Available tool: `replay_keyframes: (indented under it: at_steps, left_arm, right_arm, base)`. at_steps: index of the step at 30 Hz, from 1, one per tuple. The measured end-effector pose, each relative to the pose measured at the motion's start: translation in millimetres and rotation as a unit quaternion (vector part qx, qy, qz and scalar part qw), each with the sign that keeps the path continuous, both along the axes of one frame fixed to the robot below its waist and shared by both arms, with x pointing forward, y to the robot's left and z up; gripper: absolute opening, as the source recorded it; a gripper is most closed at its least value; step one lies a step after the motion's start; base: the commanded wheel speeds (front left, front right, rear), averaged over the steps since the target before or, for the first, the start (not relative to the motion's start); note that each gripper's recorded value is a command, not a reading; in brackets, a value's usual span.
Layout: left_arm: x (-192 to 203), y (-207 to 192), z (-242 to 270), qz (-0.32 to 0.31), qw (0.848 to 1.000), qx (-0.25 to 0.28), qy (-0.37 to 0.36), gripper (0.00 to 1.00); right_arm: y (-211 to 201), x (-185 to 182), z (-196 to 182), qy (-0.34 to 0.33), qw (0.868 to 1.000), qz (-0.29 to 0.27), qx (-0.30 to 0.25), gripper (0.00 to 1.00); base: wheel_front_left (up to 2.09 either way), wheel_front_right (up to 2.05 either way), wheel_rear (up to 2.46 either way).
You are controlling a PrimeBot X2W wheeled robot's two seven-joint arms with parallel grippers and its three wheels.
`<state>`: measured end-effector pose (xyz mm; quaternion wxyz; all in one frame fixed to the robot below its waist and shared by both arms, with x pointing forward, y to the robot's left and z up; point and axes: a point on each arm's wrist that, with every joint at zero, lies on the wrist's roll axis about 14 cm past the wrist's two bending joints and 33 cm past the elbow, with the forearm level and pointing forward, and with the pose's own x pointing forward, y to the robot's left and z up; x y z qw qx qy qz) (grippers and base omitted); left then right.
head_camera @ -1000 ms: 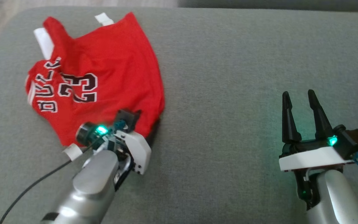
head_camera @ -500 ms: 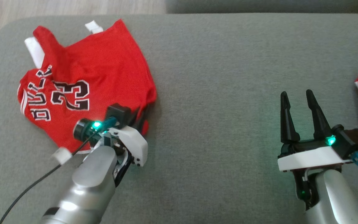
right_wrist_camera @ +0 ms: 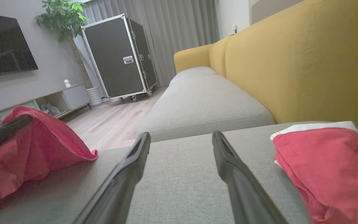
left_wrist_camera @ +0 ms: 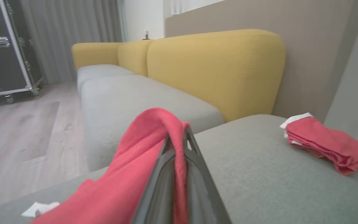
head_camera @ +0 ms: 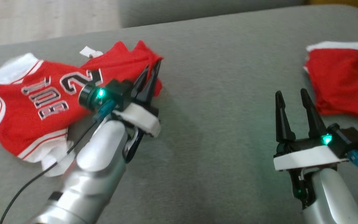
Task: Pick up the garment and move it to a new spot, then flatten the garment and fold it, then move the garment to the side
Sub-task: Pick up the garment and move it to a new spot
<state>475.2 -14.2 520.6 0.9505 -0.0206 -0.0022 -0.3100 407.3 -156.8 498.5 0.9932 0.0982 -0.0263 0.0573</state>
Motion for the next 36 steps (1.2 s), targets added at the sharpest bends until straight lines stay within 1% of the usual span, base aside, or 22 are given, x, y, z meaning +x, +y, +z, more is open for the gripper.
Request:
replay_keyframes:
  at_steps: [2, 3, 4, 5, 11, 12, 13, 18, 22, 23, 24, 25, 27, 31, 36]
  left_arm:
    - [2.6, -21.2, 6.5, -0.025, 1.0, -0.006, -0.008, 0.0]
    - [2.6, -21.2, 6.5, -0.025, 1.0, -0.006, -0.008, 0.0]
    - [3.8, -44.0, 12.8, -0.053, 0.998, -0.009, -0.018, 0.0]
    - [3.7, -55.9, 15.4, -0.069, 0.997, -0.009, -0.024, 0.0]
    - [3.9, -116.4, 20.5, -0.147, 0.988, -0.014, -0.038, 0.0]
    - [3.9, -116.4, 20.5, -0.147, 0.988, -0.014, -0.038, 0.0]
    - [2.8, -125.1, 19.4, -0.159, 0.986, -0.016, -0.038, 0.0]
    - [-2.4, -163.3, 18.8, -0.199, 0.978, -0.048, -0.027, 0.0]
    - [-4.8, -181.8, 21.4, -0.215, 0.974, -0.071, -0.025, 0.0]
    - [-5.9, -184.4, 19.1, -0.218, 0.973, -0.073, -0.022, 0.3]
    - [-8.2, -186.5, 14.6, -0.222, 0.972, -0.071, -0.017, 0.93]
    - [-10.4, -187.1, 8.3, -0.226, 0.972, -0.066, -0.008, 1.0]
    - [-13.1, -184.5, -2.7, -0.228, 0.972, -0.051, 0.004, 1.0]
    - [-6.6, -167.8, -5.7, -0.203, 0.978, -0.038, 0.01, 1.0]
    - [2.6, -131.5, 0.7, -0.141, 0.989, -0.04, 0.011, 1.0]
  right_arm:
    - [-10.3, -1.5, 2.4, -0.003, 1.0, -0.014, 0.001, 1.0]
    - [-10.3, -1.5, 2.4, -0.003, 1.0, -0.014, 0.001, 1.0]
    - [-19.2, -4.0, 4.3, -0.005, 1.0, -0.027, -0.001, 1.0]
    - [-23.4, -5.4, 4.9, -0.005, 0.999, -0.033, -0.001, 1.0]
    - [-54.7, -16.1, 3.9, 0.0, 0.997, -0.079, -0.001, 1.0]
    - [-54.7, -16.1, 3.9, 0.0, 0.997, -0.079, -0.001, 1.0]
    - [-59.8, -17.3, 4.1, 0.001, 0.996, -0.086, -0.002, 1.0]
    - [-78.1, -23.9, -1.6, 0.013, 0.993, -0.114, -0.009, 1.0]
    - [-88.6, -28.1, -10.9, 0.03, 0.991, -0.13, -0.013, 1.0]
    - [-90.1, -28.1, -11.9, 0.032, 0.991, -0.132, -0.014, 1.0]
    - [-91.0, -27.6, -12.3, 0.032, 0.99, -0.133, -0.015, 1.0]
    - [-90.8, -26.9, -12.1, 0.032, 0.99, -0.133, -0.015, 1.0]
    - [-88.7, -24.5, -10.5, 0.028, 0.991, -0.129, -0.014, 1.0]
    - [-80.5, -19.1, -5.8, 0.019, 0.993, -0.116, -0.012, 1.0]
    - [-68.2, -12.5, 4.3, 0.001, 0.995, -0.096, -0.019, 1.0]
  base:
    - [0.0, 0.0, 0.0]
    - [0.0, 0.0, 0.0]
    - [0.0, 0.0, 0.0]
    - [0.0, 0.0, 0.0]
    - [0.0, 0.0, 0.0]
    - [0.0, 0.0, 0.0]
    - [0.0, 0.0, 0.0]
    - [0.0, 0.0, 0.0]
    - [0.0, 0.0, 0.0]
    - [0.0, 0.0, 0.0]
    - [0.0, 0.0, 0.0]
    - [0.0, 0.0, 0.0]
    - [0.0, 0.0, 0.0]
    - [0.0, 0.0, 0.0]
    - [0.0, 0.0, 0.0]
